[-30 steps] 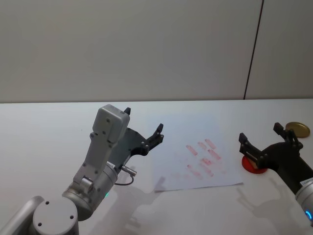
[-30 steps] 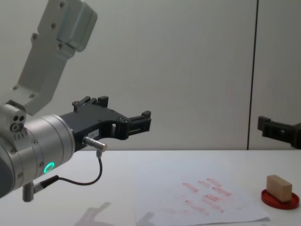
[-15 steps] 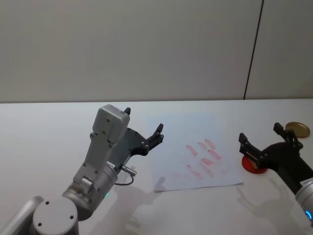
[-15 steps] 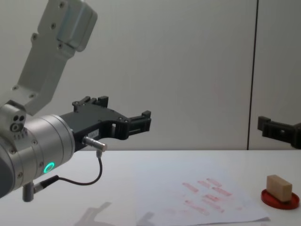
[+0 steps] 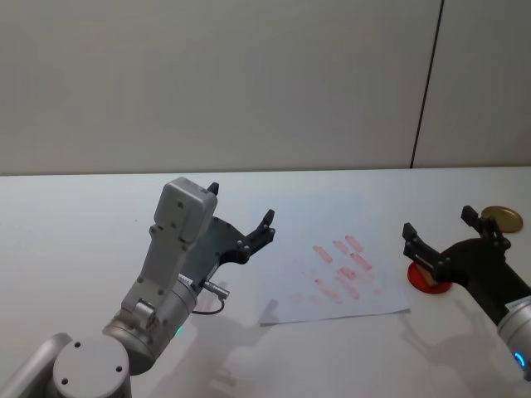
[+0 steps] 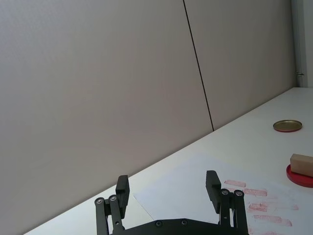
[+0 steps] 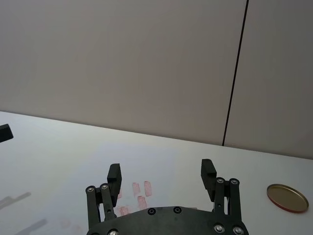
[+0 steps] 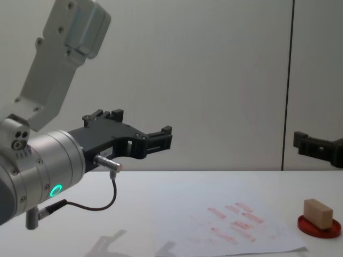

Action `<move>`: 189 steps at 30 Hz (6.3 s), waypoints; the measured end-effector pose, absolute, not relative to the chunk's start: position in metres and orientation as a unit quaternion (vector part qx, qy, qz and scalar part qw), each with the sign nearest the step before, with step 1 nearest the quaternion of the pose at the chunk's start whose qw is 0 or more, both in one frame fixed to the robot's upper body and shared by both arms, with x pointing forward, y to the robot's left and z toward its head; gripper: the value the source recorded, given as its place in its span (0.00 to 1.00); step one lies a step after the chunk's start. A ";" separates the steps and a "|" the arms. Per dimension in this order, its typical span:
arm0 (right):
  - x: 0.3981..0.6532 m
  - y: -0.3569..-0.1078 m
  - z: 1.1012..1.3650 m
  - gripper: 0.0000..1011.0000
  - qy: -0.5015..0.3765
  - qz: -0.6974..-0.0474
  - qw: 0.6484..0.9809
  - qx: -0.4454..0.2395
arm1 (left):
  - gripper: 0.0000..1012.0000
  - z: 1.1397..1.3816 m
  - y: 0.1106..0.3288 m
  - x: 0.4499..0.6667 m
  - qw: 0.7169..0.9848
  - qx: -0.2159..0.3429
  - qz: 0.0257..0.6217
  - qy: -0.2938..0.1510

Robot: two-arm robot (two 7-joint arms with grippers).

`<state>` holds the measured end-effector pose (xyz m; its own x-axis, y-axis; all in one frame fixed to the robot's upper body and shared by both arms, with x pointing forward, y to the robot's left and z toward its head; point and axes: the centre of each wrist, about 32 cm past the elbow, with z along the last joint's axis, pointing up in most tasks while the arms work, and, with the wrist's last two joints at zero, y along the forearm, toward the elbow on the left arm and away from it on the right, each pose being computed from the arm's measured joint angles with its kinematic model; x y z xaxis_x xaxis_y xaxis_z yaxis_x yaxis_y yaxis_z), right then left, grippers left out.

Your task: Use the one hand to pick up the stamp and affix it onto the A4 paper.

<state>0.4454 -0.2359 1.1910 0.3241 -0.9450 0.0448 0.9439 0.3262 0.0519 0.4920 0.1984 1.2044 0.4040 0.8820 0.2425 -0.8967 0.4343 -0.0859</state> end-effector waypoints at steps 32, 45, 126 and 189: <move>0.485 -0.228 1.223 0.99 0.056 -0.624 0.776 -0.079 | 0.98 1.204 0.198 0.492 0.837 0.029 0.531 -0.126; 0.506 -0.229 1.219 0.99 0.106 -0.624 0.766 -0.114 | 0.98 1.204 0.198 0.492 0.837 0.029 0.531 -0.126; 0.540 -0.222 1.198 0.21 0.146 -0.623 0.748 -0.178 | 0.98 1.204 0.198 0.492 0.837 0.029 0.531 -0.126; 0.611 -0.135 1.189 0.21 0.084 -0.510 0.830 -0.207 | 0.98 1.204 0.198 0.492 0.837 0.029 0.531 -0.126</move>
<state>0.6106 -0.1352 1.1892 0.4647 -0.8825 0.0719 0.8128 0.3929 -0.4301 0.4920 0.1984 1.2044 0.4040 0.8820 0.2425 -0.8967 0.4343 -0.0859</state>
